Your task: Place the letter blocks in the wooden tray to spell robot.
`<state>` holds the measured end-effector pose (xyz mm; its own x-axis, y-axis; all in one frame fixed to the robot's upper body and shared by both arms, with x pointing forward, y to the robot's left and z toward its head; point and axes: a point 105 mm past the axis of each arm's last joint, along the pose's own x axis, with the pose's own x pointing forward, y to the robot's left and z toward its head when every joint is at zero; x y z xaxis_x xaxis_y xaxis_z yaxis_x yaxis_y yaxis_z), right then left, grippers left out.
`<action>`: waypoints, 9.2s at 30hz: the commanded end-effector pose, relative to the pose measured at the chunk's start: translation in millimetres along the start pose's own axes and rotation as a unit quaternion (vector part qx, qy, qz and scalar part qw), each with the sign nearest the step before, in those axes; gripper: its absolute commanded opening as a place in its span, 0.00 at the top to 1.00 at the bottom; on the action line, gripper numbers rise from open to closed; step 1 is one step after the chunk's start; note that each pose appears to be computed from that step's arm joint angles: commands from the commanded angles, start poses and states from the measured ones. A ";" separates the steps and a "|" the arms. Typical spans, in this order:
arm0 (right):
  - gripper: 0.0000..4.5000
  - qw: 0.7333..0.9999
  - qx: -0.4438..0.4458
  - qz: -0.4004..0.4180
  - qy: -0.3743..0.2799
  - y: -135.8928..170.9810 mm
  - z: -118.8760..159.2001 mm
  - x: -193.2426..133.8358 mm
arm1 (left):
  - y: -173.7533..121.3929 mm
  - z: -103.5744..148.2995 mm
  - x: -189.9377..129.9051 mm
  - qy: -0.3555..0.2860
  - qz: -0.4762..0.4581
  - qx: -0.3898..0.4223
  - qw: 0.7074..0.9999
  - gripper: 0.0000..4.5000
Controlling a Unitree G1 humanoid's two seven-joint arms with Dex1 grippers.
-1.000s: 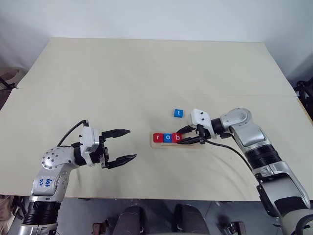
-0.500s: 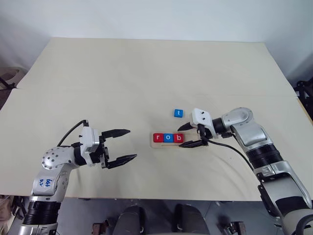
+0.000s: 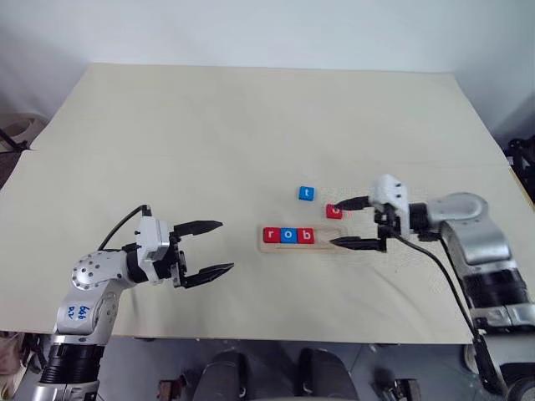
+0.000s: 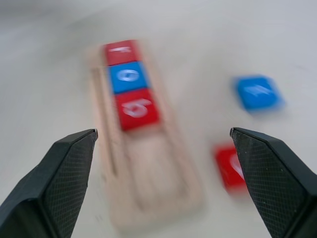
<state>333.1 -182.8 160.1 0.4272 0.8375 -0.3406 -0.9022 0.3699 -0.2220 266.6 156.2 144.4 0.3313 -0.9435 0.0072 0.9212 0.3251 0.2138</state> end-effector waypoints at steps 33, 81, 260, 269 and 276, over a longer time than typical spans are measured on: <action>0.00 0.909 0.030 -0.411 -0.067 89.6 -61.1 -132.2 | 35.2 -0.1 3.9 -0.025 0.029 -0.011 0.999 0.00; 0.00 0.982 0.029 -0.186 0.005 -28.7 -1.8 8.6 | 22.4 14.1 11.2 -0.034 0.026 0.008 0.999 0.00; 0.80 0.992 -0.048 0.088 0.078 6.3 -5.7 29.8 | 0.4 6.5 12.8 -0.026 -0.018 0.009 0.999 0.00; 0.99 0.993 -0.038 0.081 0.080 6.5 -10.0 42.3 | 1.1 7.8 12.5 -0.024 -0.015 0.011 1.000 0.00; 0.99 0.993 -0.040 0.077 0.081 5.4 -9.4 42.6 | 0.1 8.1 12.3 -0.026 -0.010 0.011 1.000 0.00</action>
<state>346.0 -150.1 132.4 0.2880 0.8031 -0.5217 -0.9556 0.2058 -0.2107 272.7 146.9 144.2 0.3147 -0.9487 0.0318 0.9276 0.3144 0.2015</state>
